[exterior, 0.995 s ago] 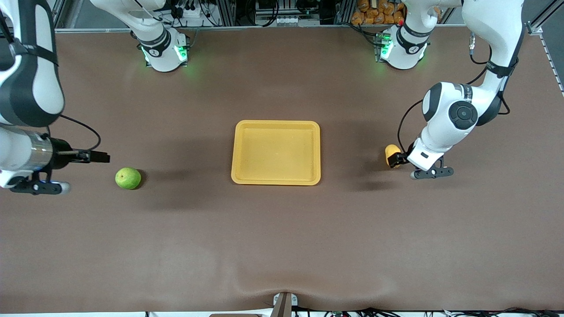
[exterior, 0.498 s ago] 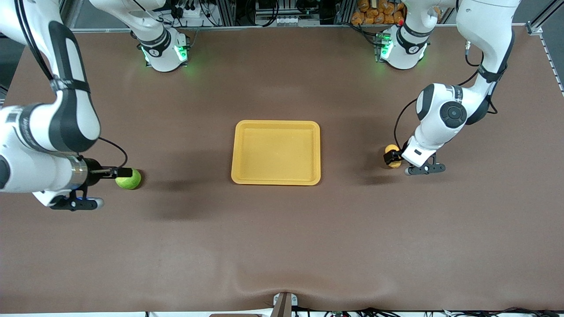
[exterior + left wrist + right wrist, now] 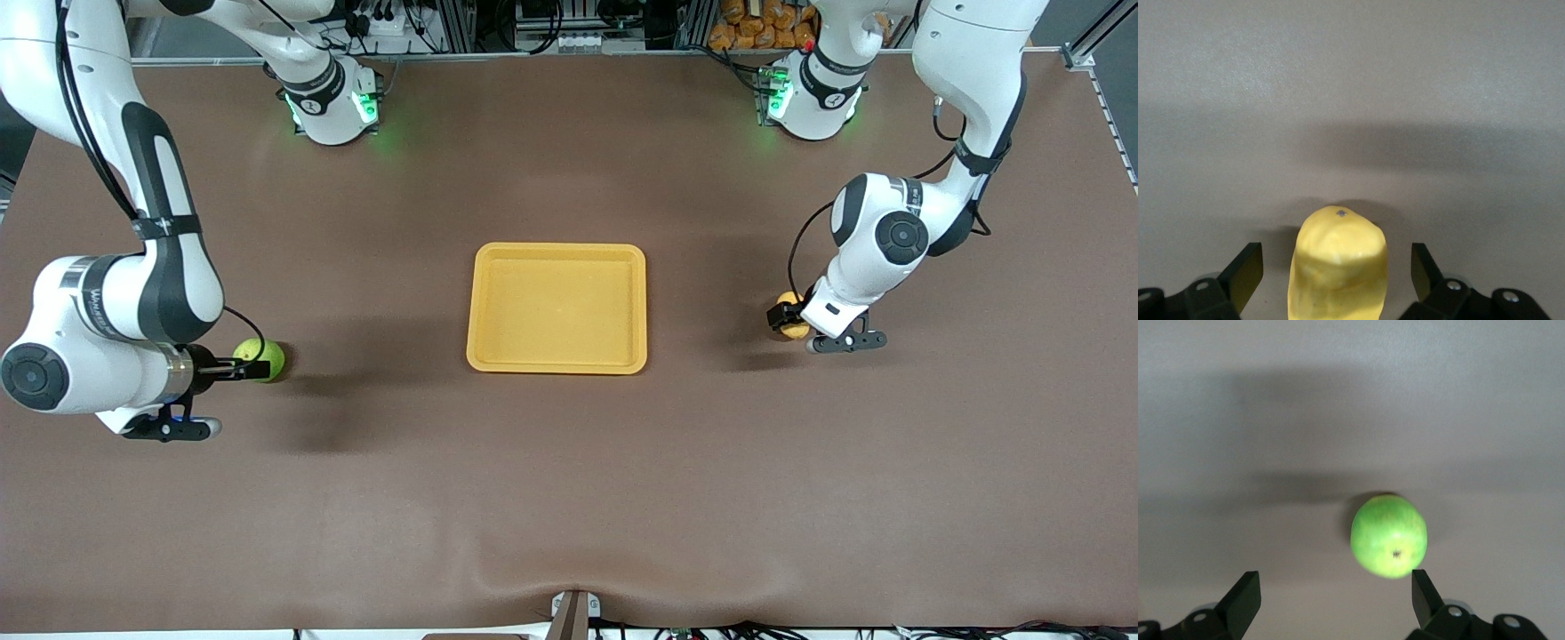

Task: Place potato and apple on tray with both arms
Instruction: 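Close the right gripper on the apple while the left gripper grasps the potato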

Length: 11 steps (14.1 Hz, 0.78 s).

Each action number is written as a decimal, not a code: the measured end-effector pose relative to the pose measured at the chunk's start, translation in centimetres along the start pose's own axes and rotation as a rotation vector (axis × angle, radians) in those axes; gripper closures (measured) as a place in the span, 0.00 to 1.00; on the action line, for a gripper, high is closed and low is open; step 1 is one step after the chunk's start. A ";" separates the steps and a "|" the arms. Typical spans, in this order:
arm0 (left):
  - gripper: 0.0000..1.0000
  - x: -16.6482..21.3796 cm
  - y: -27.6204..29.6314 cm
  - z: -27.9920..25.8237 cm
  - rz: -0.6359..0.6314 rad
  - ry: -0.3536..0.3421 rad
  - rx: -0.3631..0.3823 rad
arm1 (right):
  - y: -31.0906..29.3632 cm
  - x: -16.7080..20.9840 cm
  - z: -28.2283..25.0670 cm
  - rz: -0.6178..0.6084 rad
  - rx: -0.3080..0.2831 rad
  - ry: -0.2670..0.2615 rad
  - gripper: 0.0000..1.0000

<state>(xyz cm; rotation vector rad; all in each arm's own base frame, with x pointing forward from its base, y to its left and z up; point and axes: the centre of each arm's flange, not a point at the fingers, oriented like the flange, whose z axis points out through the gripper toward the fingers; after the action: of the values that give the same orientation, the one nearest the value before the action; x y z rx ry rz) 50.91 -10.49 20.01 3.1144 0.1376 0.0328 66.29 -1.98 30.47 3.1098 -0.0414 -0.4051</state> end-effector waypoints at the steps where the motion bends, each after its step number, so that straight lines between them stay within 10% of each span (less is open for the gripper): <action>1: 0.06 -0.1 0.0 0.1 0.000 -0.002 0.001 | 0.5 0.0 1.1 -0.001 0.000 0.013 0.00; 8: 0.46 -0.4 0.3 0.2 0.007 -0.012 0.002 | 4.2 -2.0 7.0 -0.028 0.016 -0.028 0.00; 11: 0.46 -0.3 0.6 0.1 0.013 -0.007 0.000 | 4.3 -2.2 7.7 -0.025 0.016 -0.022 0.00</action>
<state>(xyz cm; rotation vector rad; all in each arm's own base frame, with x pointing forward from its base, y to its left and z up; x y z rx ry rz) 50.66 -11.13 19.96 3.1152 0.1178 0.0226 62.13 -6.26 23.64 3.1249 -0.0058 -0.4418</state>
